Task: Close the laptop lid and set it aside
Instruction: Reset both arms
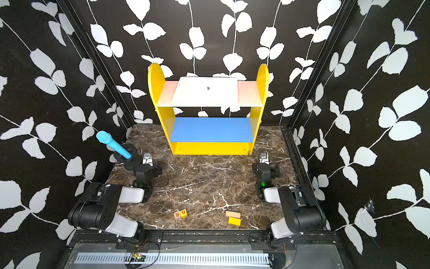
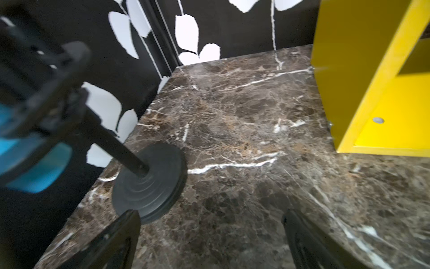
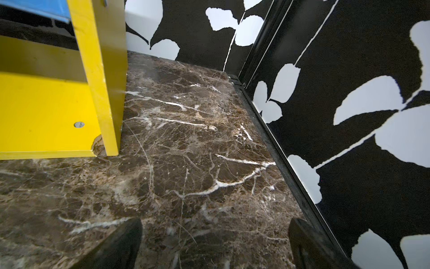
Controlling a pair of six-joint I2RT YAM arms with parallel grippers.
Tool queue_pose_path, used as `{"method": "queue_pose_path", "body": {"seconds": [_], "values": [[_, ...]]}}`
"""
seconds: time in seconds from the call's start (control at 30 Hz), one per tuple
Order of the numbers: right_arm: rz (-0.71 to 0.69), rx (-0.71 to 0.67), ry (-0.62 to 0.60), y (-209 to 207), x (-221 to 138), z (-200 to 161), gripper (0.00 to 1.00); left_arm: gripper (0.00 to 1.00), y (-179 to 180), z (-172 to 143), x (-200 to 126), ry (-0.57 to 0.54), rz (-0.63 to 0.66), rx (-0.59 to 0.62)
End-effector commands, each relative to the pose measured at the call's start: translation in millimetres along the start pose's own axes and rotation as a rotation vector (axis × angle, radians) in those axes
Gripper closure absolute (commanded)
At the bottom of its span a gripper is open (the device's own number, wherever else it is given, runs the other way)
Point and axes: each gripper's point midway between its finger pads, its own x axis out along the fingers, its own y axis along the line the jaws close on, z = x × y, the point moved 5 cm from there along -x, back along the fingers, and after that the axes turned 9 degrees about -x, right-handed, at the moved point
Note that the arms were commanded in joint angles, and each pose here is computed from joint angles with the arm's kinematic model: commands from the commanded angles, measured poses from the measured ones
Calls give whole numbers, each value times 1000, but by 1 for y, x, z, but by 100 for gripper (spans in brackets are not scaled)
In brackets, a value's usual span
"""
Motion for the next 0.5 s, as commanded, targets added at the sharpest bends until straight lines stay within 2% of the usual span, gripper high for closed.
{"method": "queue_pose_path", "body": {"seconds": [0.0,0.07,0.1,0.13,0.2,0.27,0.37,0.47], "values": [[25,66,-54,-8,8,14,0,1,-8,14,13,-69,-89,-18],[13,127,-47,-14,15,6,0,2,-5,11,14,3,-89,-34],[-3,130,-62,-16,16,3,0,2,-5,10,14,-12,-88,-37],[1,125,-25,-16,15,-3,0,1,-5,12,16,-45,-88,-33],[-3,137,-31,-18,15,2,0,2,-4,10,14,-1,-88,-39],[-3,133,-38,-17,15,0,0,2,-4,12,15,-33,-87,-33],[-3,134,-31,-17,15,1,0,2,-5,10,14,-6,-90,-38],[1,133,-24,-17,14,0,1,2,-5,11,15,-28,-87,-34]]}}
